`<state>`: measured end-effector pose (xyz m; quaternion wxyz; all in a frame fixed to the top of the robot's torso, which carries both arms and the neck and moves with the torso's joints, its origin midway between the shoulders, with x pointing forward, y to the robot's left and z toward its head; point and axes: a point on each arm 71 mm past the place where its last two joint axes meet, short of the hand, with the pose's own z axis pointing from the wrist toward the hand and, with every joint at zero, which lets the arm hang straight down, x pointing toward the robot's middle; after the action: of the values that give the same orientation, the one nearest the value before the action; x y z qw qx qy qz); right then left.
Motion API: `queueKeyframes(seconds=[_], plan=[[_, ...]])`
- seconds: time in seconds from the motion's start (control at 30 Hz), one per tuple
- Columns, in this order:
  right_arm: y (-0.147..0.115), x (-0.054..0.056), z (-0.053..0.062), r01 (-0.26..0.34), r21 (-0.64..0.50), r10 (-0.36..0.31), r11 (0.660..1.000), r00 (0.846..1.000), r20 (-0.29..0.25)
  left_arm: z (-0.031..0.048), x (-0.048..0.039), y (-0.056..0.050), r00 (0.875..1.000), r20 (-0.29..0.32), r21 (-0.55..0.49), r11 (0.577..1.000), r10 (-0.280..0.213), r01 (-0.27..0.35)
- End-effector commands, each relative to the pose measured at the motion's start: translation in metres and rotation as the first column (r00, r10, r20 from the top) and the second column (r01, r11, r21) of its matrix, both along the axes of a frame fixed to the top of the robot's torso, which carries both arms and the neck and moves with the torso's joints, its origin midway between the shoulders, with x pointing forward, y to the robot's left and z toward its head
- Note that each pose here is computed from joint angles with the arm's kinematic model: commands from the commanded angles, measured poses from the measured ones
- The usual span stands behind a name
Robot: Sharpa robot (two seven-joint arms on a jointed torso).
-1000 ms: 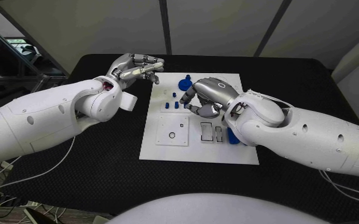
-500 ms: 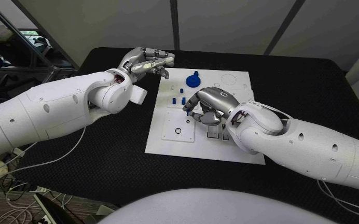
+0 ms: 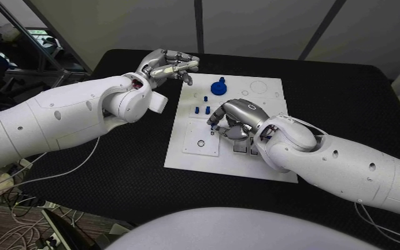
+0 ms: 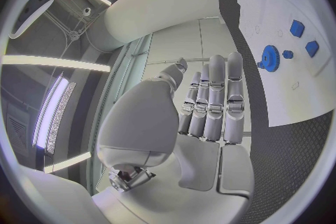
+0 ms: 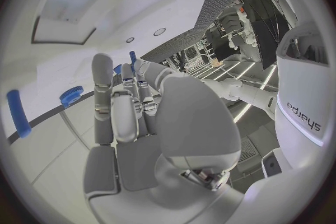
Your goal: Assemble the parts on the task board
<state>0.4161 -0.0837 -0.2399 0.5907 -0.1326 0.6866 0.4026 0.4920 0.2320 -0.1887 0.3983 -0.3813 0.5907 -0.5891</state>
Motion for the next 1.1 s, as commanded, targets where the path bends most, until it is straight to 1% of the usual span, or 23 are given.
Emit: queueKeyframes(seconds=[0.03, 0.2, 0.37, 0.6, 0.9, 1.1], plan=[[0.001, 0.000, -0.001, -0.015, -0.012, 0.015, 1.000, 1.000, -0.005, 0.0018, -0.0001, -0.002, 1.000, 0.004, -0.010, 1.000, -0.015, 0.015], [0.001, 0.000, -0.004, -0.020, -0.028, 0.019, 0.999, 1.000, -0.019, 0.0021, -0.0001, -0.002, 1.000, 0.004, -0.011, 1.000, -0.016, 0.016], [0.001, -0.004, -0.011, -0.029, -0.056, 0.027, 0.998, 0.999, -0.036, 0.0025, 0.0000, -0.003, 1.000, 0.006, -0.012, 1.000, -0.017, 0.017], [0.001, -0.005, -0.014, -0.033, -0.075, 0.029, 0.997, 0.999, -0.046, 0.0028, -0.0001, -0.003, 1.000, 0.006, -0.012, 1.000, -0.018, 0.018], [0.001, -0.005, -0.015, -0.025, -0.086, 0.022, 0.996, 0.999, -0.035, 0.0030, -0.0002, -0.004, 1.000, 0.006, -0.012, 1.000, -0.019, 0.019], [0.001, -0.003, -0.014, -0.004, -0.079, 0.003, 0.997, 1.000, -0.011, 0.0030, -0.0001, -0.004, 1.000, 0.006, -0.013, 1.000, -0.020, 0.020]])
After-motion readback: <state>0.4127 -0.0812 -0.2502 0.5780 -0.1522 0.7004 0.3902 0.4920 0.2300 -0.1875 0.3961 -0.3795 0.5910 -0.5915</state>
